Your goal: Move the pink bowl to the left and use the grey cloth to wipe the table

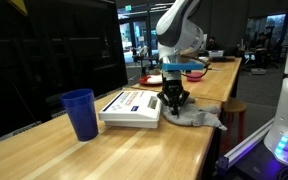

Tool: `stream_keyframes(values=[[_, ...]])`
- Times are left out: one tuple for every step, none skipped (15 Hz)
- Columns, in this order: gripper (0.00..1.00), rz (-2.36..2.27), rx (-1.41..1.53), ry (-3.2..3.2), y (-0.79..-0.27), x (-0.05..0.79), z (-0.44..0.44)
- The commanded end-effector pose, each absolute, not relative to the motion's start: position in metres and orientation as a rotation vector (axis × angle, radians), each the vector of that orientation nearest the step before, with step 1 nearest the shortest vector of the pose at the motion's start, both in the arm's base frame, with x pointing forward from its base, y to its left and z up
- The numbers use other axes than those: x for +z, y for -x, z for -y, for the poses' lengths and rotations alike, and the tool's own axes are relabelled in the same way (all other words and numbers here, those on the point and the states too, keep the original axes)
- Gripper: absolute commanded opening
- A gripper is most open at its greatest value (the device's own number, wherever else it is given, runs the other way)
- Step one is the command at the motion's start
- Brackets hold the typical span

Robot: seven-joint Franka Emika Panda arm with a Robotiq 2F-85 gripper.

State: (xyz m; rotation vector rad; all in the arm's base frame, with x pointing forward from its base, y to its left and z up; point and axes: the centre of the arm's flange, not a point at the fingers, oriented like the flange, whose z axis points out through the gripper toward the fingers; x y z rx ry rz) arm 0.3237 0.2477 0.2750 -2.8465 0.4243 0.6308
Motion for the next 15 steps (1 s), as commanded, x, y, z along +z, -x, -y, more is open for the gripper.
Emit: stream_keyframes(values=[[0.01,-0.320,0.697,2.843,-0.321,0.258,-0.273],[0.01,-0.297,0.705,2.844,-0.321,0.256,-0.277],[0.01,-0.282,0.714,2.844,-0.320,0.256,-0.281],[0.01,-0.268,0.720,2.844,-0.319,0.256,-0.285],[0.01,-0.255,0.729,2.843,-0.318,0.255,-0.288],[0.01,-0.243,0.737,2.843,-0.317,0.254,-0.291],[0.01,-0.232,0.744,2.844,-0.317,0.254,-0.293],[0.01,-0.224,0.752,2.843,-0.316,0.254,-0.295],[0.01,-0.217,0.756,2.843,-0.316,0.253,-0.297],[0.01,-0.210,0.764,2.842,-0.315,0.253,-0.299],[0.01,-0.202,0.771,2.842,-0.315,0.252,-0.301],[0.01,-0.189,0.775,2.843,-0.315,0.252,-0.303],[0.01,-0.167,0.779,2.845,-0.315,0.253,-0.307],[0.01,-0.144,0.781,2.846,-0.314,0.253,-0.311],[0.01,-0.125,0.782,2.846,-0.314,0.253,-0.315]])
